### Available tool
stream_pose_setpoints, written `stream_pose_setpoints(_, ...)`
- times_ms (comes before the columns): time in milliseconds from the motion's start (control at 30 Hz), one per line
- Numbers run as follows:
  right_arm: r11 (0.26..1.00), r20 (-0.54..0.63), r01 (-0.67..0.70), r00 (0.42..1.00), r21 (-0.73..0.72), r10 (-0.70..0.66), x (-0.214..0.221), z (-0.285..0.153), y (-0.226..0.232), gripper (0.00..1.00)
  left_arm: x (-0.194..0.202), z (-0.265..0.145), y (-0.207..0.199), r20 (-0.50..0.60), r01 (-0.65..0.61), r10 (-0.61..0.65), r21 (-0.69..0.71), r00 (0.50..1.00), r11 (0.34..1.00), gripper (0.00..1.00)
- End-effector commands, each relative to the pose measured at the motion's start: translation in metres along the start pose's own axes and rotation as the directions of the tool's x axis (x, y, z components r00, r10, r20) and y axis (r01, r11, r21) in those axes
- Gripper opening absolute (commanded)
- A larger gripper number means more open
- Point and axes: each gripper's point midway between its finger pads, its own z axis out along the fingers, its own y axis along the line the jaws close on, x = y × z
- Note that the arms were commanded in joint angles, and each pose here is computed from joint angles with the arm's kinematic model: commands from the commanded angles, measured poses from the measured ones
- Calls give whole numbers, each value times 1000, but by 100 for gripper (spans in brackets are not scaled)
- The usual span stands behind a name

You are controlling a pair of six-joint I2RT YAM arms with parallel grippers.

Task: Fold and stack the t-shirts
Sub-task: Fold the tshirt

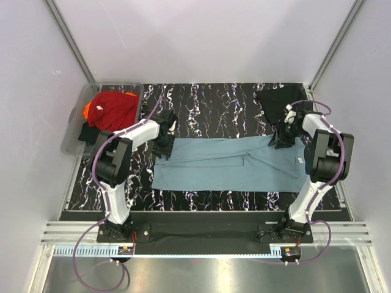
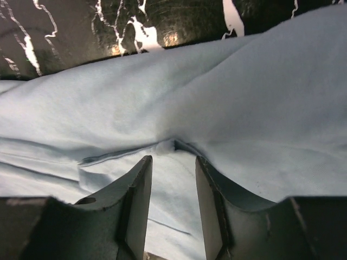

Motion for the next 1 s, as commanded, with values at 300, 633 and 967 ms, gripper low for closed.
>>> stream_pose_setpoints(300, 993, 35, 115, 993, -12, -114, -19, 11, 3, 45, -26, -13, 13, 63, 15, -10, -86, 998, 996, 43)
stream_pose_setpoints(633, 990, 46, 116, 993, -83, -112, -18, 6, 17, 32, -33, -31, 5, 109, 21, -17, -34, 994, 999, 45)
stream_pose_setpoints(967, 994, 85, 72, 994, -81, -65, -15, -31, 46, 0, -47, -71, -15, 215, 2, -14, 56, 977, 998, 47)
